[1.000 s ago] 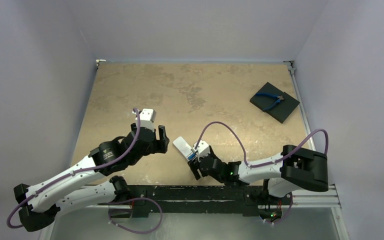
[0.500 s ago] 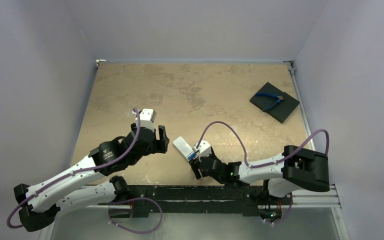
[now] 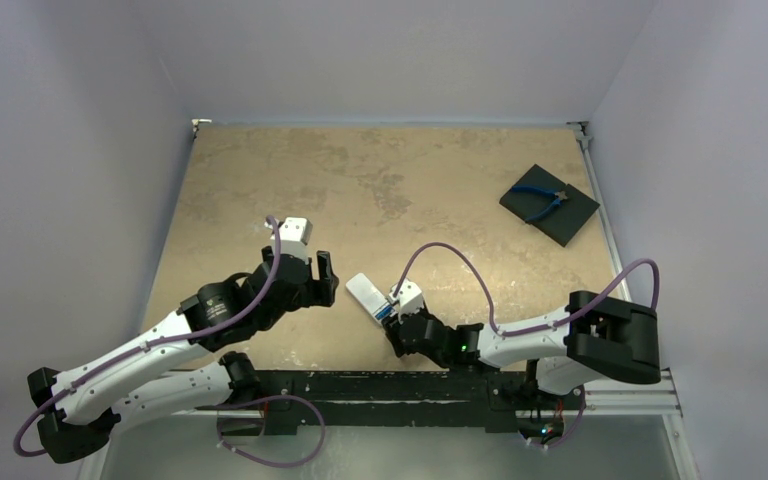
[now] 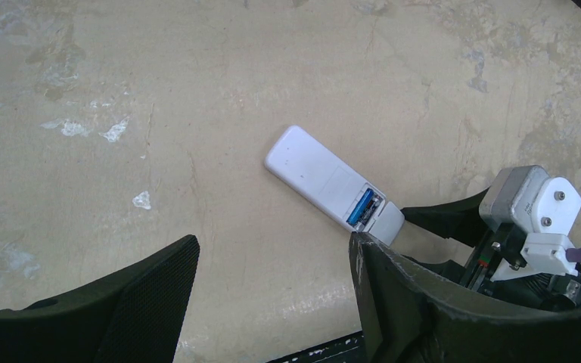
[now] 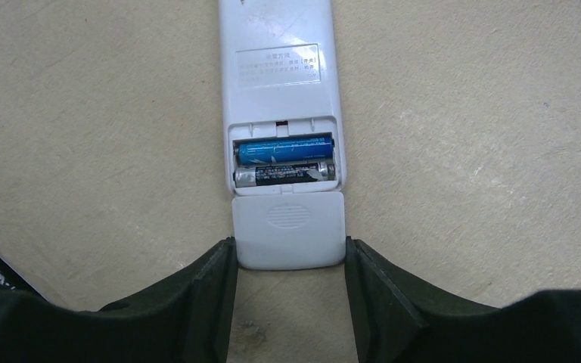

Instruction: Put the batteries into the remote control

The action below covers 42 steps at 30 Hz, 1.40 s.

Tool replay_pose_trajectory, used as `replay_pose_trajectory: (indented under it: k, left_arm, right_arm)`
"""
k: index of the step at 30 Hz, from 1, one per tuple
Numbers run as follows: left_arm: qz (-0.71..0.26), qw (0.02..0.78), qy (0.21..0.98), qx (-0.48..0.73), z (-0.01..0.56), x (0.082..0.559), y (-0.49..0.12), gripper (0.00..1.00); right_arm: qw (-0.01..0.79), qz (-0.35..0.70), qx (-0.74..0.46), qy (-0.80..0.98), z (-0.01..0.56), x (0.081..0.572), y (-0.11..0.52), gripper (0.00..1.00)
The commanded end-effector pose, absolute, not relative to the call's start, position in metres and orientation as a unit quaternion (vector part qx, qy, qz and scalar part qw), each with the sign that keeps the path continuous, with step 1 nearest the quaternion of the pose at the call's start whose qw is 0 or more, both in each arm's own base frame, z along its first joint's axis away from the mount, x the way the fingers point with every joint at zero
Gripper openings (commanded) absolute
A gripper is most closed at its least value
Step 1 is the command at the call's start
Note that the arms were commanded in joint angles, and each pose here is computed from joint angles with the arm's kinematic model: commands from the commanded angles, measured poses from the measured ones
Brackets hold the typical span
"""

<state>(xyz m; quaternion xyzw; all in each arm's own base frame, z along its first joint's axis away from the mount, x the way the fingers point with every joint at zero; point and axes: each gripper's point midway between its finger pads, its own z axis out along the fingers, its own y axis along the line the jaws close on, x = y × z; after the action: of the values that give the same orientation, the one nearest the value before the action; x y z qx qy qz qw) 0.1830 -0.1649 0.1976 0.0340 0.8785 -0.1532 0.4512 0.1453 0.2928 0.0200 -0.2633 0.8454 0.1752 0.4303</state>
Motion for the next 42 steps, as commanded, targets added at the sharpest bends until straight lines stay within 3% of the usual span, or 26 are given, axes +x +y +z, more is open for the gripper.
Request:
replay_pose_trajectory:
  k: [1, 5, 13, 20, 28, 34, 42]
  left_arm:
    - [-0.163, 0.457, 0.874, 0.036, 0.201, 0.184, -0.169, 0.73]
    - [-0.163, 0.456, 0.874, 0.035, 0.2, 0.183, -0.169, 0.73]
    - [-0.155, 0.447, 0.881, 0.031, 0.192, 0.185, -0.172, 0.73]
    - [-0.147, 0.44, 0.885, 0.025, 0.181, 0.201, -0.191, 0.7]
    - [-0.202, 0.413, 0.887, 0.032, 0.17, 0.262, -0.222, 0.62]
    - [-0.196, 0.372, 0.906, 0.042, 0.133, 0.297, -0.251, 0.51]
    - [-0.157, 0.339, 0.927, 0.032, 0.08, 0.322, -0.255, 0.48]
  right_arm:
    - [0.41, 0.164, -0.264, 0.857, 0.009, 0.137, 0.284, 0.53]
    - [0.409, 0.162, -0.263, 0.859, 0.01, 0.137, 0.284, 0.4]
    - [0.423, 0.166, -0.261, 0.852, 0.047, 0.138, 0.289, 0.31]
    - [0.391, 0.181, -0.292, 0.854, 0.073, 0.126, 0.297, 0.32]
    - [0.383, 0.19, -0.297, 0.854, 0.097, 0.125, 0.301, 0.32]
    - [0.369, 0.182, -0.309, 0.857, 0.107, 0.125, 0.297, 0.32]
    - [0.359, 0.208, -0.314, 0.854, 0.121, 0.121, 0.293, 0.32]
